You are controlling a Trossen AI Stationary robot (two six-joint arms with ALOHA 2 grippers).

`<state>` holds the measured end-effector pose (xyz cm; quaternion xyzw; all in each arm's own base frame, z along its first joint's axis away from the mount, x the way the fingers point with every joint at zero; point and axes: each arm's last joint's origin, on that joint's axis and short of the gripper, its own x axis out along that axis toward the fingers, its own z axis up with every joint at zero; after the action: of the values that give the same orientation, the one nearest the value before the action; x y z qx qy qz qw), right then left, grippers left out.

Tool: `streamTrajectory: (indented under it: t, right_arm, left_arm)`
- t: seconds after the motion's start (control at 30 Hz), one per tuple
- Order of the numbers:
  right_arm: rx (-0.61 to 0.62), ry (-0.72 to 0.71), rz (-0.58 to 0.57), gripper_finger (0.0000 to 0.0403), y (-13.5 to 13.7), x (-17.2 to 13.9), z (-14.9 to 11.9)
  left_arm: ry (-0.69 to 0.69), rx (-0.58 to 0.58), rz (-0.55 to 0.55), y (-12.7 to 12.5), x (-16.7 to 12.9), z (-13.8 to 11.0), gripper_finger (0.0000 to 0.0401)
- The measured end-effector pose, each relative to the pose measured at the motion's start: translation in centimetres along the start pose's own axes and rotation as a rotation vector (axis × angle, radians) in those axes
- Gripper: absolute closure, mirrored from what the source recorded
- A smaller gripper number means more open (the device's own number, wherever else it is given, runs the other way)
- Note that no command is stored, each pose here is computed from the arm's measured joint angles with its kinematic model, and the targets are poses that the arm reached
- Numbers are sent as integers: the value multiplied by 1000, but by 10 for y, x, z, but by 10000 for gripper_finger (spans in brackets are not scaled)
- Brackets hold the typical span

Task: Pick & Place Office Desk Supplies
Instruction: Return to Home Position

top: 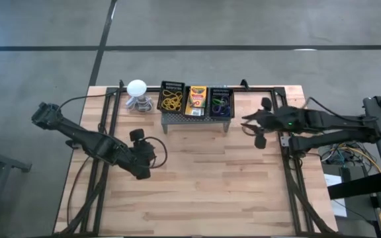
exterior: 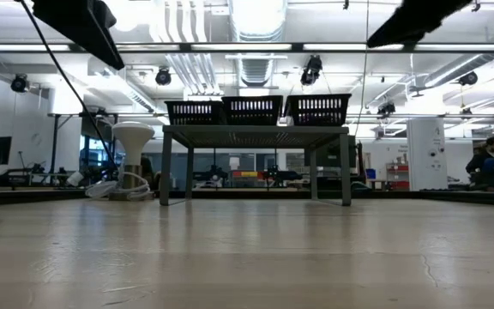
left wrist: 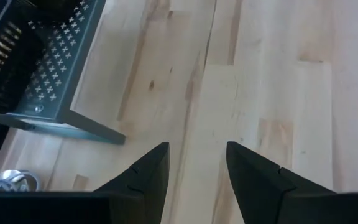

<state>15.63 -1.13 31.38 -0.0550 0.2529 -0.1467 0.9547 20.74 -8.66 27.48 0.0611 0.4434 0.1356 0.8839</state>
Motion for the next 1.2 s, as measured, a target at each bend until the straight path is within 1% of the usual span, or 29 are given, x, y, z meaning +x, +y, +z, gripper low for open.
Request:
streamTrajectory:
  t: [0.1, 0.2, 0.33, 0.43, 0.5, 0.6, 0.73, 0.93, 1.07, 1.2]
  right_arm:
    - [56, -109, 69, 287, 0, -10, -15]
    - [104, -192, 119, 284, 0, -16, -31]
    - [144, -261, 134, 286, 0, -19, -51]
    - [162, -299, 137, 290, 1, -19, -64]
    - [167, -313, 140, 292, 1, -18, -72]
    - [191, -355, 143, 294, 3, -15, -83]
    - [222, -416, 149, 291, 6, -7, -97]
    - [278, -442, 160, 284, 12, 9, -121]
    - [307, -463, 167, 286, 16, 19, -135]
    - [319, -507, 169, 289, 18, 26, -145]
  left_arm:
    - [-8, -11, 18, 1, 0, 0, 238]
    - [-27, -55, 54, 2, 0, 1, 238]
    - [-60, -112, 110, 3, 0, 2, 238]
    - [-71, -121, 125, 4, 0, 2, 238]
    - [-82, -147, 140, 4, 0, 2, 238]
    - [-104, -201, 168, 5, 0, 3, 238]
    - [-135, -233, 211, 7, -1, 3, 238]
    - [-177, -273, 265, 8, -1, 4, 238]
    - [-184, -301, 268, 9, -1, 4, 238]
    - [-199, -380, 259, 10, -3, 4, 238]
